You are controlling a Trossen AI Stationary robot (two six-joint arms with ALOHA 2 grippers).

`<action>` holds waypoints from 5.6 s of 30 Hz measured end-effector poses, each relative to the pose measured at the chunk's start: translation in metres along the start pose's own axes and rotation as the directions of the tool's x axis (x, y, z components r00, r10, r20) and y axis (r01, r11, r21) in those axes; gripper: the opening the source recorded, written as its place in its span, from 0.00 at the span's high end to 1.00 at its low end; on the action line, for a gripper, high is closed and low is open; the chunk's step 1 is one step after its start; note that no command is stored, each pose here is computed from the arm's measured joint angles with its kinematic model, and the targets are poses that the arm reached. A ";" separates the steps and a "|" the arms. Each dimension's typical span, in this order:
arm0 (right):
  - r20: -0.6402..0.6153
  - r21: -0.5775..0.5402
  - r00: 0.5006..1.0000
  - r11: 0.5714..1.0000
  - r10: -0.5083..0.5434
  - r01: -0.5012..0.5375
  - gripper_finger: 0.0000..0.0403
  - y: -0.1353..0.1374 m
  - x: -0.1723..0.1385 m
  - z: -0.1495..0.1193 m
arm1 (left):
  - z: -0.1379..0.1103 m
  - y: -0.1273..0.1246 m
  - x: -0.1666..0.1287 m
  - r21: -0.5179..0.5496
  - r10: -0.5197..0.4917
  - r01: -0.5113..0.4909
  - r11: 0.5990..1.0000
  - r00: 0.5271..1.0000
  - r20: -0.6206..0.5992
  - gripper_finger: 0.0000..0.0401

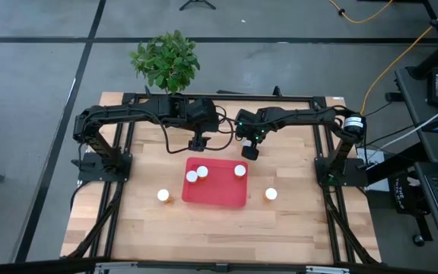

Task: Pick and place pill bottles into a basket
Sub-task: Put the top orange pill bottle into the bin, then put the left orange pill bottle into the bin

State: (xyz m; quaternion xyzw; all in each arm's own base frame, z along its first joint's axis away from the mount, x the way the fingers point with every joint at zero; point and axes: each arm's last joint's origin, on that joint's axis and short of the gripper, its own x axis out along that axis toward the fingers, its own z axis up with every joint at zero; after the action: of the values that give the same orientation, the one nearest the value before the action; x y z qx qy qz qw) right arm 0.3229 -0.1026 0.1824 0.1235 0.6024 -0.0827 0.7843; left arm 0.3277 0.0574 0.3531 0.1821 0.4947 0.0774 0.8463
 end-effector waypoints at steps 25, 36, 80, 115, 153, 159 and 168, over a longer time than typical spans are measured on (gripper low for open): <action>-0.030 0.006 0.999 0.999 0.035 -0.035 0.48 0.002 -0.011 0.003 | 0.000 -0.001 0.000 0.001 -0.019 0.019 1.000 1.000 0.003 0.07; 0.020 -0.066 0.999 0.997 0.042 -0.041 0.46 0.020 -0.068 0.033 | -0.011 0.006 0.002 0.011 0.025 -0.024 1.000 0.994 -0.107 0.07; 0.015 -0.135 0.997 0.988 0.082 -0.079 0.45 0.152 0.010 0.070 | -0.118 -0.007 -0.108 -0.227 0.160 -0.149 0.962 0.987 0.027 0.07; -0.060 -0.117 0.985 0.981 -0.163 0.155 0.15 0.245 -0.134 -0.004 | -0.122 -0.015 -0.118 -0.224 0.151 -0.138 0.965 0.987 0.044 0.07; -0.064 0.457 0.993 0.882 -0.100 0.119 0.02 0.190 -0.012 -0.137 | -0.113 -0.015 -0.111 -0.169 0.123 -0.108 0.980 0.989 0.079 0.07; -0.069 0.436 0.993 0.893 -0.093 0.114 0.05 0.182 -0.011 -0.129 | -0.113 -0.015 -0.111 -0.168 0.123 -0.109 0.980 0.989 0.079 0.07; -0.110 0.424 0.993 0.902 -0.043 0.086 0.18 0.181 -0.011 -0.129 | -0.113 -0.015 -0.111 -0.166 0.124 -0.110 0.980 0.989 0.078 0.07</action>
State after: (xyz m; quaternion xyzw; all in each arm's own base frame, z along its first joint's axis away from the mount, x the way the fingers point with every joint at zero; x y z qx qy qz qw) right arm 0.2516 0.1080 0.1787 0.2763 0.6109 -0.2326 0.7045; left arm 0.1740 0.0355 0.3866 0.1452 0.4373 0.1587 0.8732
